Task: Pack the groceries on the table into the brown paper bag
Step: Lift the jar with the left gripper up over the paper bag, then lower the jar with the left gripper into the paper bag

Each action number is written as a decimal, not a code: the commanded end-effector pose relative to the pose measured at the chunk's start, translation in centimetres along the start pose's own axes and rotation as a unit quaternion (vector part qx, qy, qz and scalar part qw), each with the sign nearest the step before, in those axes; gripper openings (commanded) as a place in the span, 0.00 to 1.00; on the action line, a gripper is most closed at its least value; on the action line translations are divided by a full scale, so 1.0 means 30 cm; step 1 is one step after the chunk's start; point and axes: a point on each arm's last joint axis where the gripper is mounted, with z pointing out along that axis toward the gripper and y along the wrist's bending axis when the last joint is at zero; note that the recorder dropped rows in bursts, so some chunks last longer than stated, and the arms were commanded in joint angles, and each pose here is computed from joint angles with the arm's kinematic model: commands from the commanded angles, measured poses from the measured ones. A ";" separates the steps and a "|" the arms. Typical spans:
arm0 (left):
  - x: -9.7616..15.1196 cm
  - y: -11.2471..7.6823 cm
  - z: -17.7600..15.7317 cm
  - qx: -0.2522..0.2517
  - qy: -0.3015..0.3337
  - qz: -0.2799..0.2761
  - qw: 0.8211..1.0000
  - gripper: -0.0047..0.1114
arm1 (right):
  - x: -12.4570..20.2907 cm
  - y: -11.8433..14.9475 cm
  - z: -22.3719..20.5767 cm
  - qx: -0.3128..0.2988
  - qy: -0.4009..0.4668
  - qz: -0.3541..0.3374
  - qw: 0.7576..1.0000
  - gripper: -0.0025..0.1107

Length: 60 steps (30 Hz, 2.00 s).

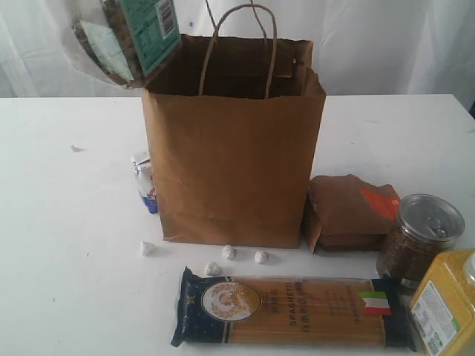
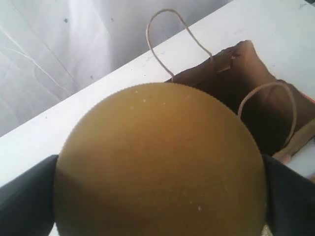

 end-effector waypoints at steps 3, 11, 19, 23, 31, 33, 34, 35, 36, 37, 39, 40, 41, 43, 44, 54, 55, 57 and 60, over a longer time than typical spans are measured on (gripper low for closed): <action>-0.042 -0.006 0.033 0.005 -0.008 -0.003 1.000 0.04 | -0.006 -0.001 -0.002 0.002 -0.008 0.000 1.000 0.02; -0.092 -0.016 0.092 0.011 -0.034 0.006 0.999 0.04 | -0.006 -0.001 -0.002 0.002 -0.008 0.000 1.000 0.02; -0.126 -0.025 0.162 0.010 -0.050 0.007 0.999 0.04 | -0.006 -0.001 -0.002 0.002 -0.008 0.000 1.000 0.02; -0.132 -0.039 0.208 0.024 -0.048 -0.009 0.998 0.04 | -0.006 -0.001 -0.002 0.002 -0.008 0.000 1.000 0.02; -0.111 -0.061 0.295 0.040 0.003 -0.031 0.999 0.04 | -0.006 -0.001 -0.002 0.002 -0.008 0.000 1.000 0.02; -0.101 -0.062 0.304 0.040 0.020 -0.037 0.998 0.04 | -0.006 -0.001 -0.002 0.002 -0.008 0.000 1.000 0.02; -0.098 -0.063 0.307 0.040 0.025 -0.037 0.998 0.04 | -0.006 -0.001 -0.002 0.002 -0.008 0.000 1.000 0.02; -0.096 -0.064 0.311 0.040 0.029 -0.036 0.998 0.04 | -0.006 -0.001 -0.002 0.002 -0.008 0.000 1.000 0.02; -0.096 -0.064 0.310 0.040 0.030 -0.036 0.998 0.04 | -0.006 -0.001 -0.002 0.002 -0.008 0.000 1.000 0.02; -0.095 -0.064 0.315 0.040 0.031 -0.036 0.998 0.04 | -0.006 -0.001 -0.002 0.002 -0.008 0.000 1.000 0.02; -0.099 -0.065 0.315 0.041 0.025 -0.042 0.998 0.04 | -0.006 -0.001 -0.002 0.002 -0.008 0.000 1.000 0.02; -0.099 -0.065 0.315 0.041 0.024 -0.046 0.998 0.04 | -0.006 -0.001 -0.002 0.002 -0.008 0.000 1.000 0.02; -0.099 -0.065 0.315 0.041 0.025 -0.047 0.998 0.04 | -0.006 -0.001 -0.002 0.002 -0.008 0.000 1.000 0.02; -0.098 -0.063 0.328 0.035 0.028 -0.045 0.998 0.04 | -0.006 -0.001 -0.002 0.002 -0.008 0.000 1.000 0.02; -0.095 -0.063 0.339 0.032 0.033 -0.043 0.998 0.04 | -0.006 -0.001 -0.002 0.002 -0.008 0.000 1.000 0.02; -0.069 -0.090 0.491 0.038 0.078 -0.041 0.995 0.04 | -0.006 -0.001 -0.002 0.002 -0.008 0.000 1.000 0.02; -0.068 -0.091 0.501 0.038 0.079 -0.041 0.995 0.04 | -0.006 -0.001 -0.002 0.002 -0.008 0.000 1.000 0.02; -0.073 -0.096 0.509 0.045 0.070 -0.044 0.996 0.04 | -0.006 -0.001 -0.002 0.002 -0.008 0.000 1.000 0.02; -0.090 -0.111 0.500 0.071 0.044 -0.054 0.995 0.04 | -0.006 -0.001 -0.002 0.002 -0.008 0.000 1.000 0.02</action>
